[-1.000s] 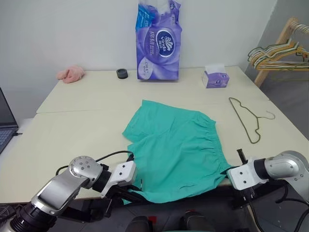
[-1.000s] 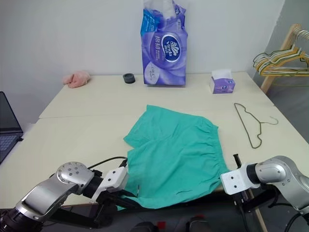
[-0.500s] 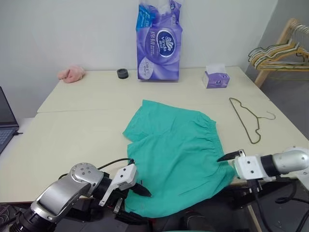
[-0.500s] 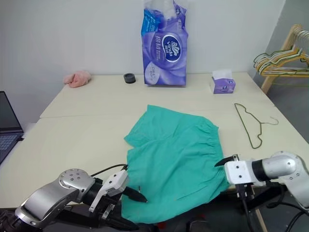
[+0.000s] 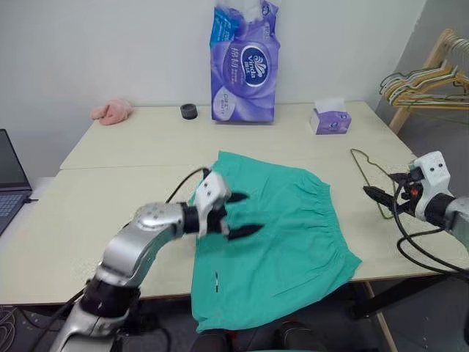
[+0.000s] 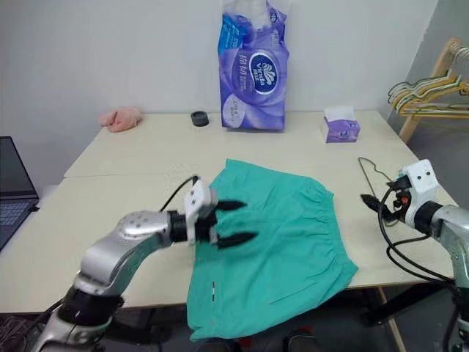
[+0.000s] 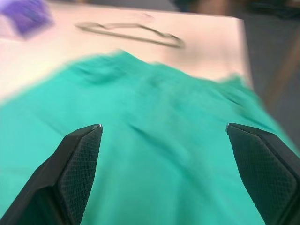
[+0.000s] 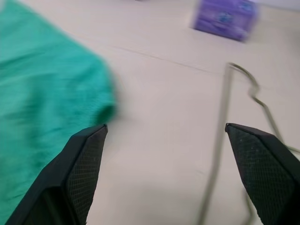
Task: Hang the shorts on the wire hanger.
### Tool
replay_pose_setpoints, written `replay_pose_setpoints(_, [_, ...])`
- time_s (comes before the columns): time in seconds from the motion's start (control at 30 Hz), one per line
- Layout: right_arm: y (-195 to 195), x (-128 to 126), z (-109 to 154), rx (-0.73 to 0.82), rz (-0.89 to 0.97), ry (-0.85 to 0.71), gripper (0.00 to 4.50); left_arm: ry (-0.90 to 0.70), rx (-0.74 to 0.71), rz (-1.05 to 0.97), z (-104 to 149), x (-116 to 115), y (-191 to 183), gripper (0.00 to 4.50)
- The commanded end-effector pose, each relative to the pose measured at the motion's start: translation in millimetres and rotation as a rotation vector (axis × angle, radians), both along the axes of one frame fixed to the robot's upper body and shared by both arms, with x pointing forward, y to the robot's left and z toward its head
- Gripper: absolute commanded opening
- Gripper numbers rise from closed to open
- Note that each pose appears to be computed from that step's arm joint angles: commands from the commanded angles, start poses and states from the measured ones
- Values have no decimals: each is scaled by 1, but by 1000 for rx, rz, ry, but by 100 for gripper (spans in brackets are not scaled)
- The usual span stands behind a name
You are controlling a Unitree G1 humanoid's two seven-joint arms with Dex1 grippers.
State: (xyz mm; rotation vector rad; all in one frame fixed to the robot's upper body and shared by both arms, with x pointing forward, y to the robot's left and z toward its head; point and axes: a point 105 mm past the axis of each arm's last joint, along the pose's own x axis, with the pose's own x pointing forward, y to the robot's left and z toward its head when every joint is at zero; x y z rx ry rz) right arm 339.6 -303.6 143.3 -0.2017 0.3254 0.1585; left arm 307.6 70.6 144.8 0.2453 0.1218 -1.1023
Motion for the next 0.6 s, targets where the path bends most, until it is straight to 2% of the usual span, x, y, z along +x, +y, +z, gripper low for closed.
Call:
replay_pose_setpoints(0.03, [-41, 16, -7, -35, -235, 33, 427, -70, 0, 5, 9, 10, -13, 448])
replay_pose_setpoints(0.27, [-58, 31, -47, -1, -302, 185, 427, -86, -8, -69, 15, 7, -25, 448])
replay_pose_setpoints(0.37, [-51, 30, -68, 42, -281, 254, 427, -94, -3, -88, 15, 4, -26, 448])
replay_pose_setpoints(0.6, [-41, 23, -95, 31, -230, 354, 427, -97, 2, -104, 14, 1, -28, 448])
